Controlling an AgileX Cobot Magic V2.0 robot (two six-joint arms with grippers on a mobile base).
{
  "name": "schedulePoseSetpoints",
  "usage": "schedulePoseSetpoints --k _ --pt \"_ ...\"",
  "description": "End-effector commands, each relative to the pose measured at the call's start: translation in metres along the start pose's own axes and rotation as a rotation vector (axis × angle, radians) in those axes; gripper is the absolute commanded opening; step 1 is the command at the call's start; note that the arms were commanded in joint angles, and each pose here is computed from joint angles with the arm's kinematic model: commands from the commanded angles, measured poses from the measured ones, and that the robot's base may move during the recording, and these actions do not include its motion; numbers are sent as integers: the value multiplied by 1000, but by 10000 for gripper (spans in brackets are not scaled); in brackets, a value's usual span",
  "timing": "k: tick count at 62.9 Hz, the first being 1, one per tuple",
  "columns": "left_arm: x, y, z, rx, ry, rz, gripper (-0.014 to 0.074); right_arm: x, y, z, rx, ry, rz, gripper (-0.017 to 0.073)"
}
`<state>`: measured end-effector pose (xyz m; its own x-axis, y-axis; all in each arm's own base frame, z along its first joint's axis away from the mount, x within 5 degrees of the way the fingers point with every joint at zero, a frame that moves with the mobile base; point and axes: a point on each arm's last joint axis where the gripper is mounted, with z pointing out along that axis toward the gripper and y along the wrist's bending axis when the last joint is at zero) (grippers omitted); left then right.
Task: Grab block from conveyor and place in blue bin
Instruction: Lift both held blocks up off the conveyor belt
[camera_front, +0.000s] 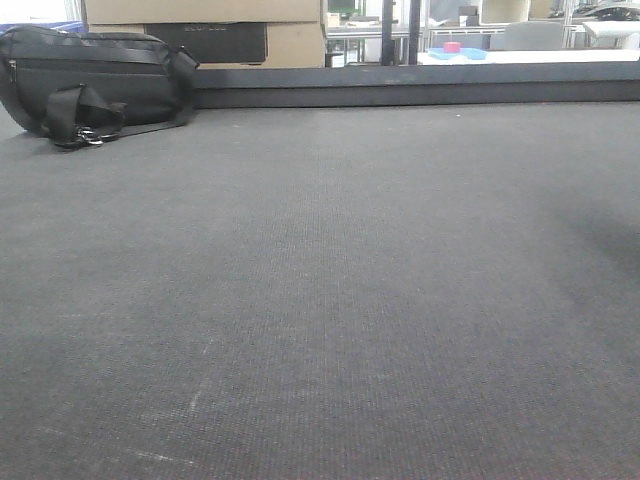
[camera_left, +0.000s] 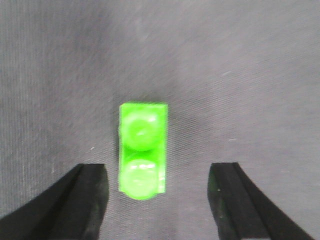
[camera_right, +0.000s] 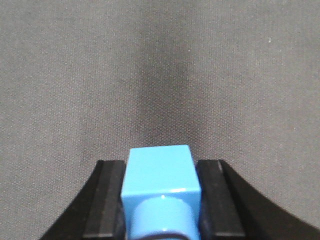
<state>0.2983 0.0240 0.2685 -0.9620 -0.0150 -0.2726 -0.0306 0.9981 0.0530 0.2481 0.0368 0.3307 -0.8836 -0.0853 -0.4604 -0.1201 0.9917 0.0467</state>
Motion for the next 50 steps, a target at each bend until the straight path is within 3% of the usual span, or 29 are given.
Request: schedulePoseSetpoints --k 1,30,37,46,50 --pt "0 2 14 -2 48 -7 351 -2 -1 -5 1 -30 -1 -162" --pt "-12 1 58 0 85 4 321 -2 1 -5 -21 -28 13 -162" --pt "-11 1 58 0 96 4 185 -2 1 -5 -21 -30 13 -162" --pt "-12 1 58 0 94 3 -103 -4 1 -5 -21 -51 13 -162" --pt "-13 1 56 0 91 3 -111 -4 1 -10 -22 -65 12 -162"
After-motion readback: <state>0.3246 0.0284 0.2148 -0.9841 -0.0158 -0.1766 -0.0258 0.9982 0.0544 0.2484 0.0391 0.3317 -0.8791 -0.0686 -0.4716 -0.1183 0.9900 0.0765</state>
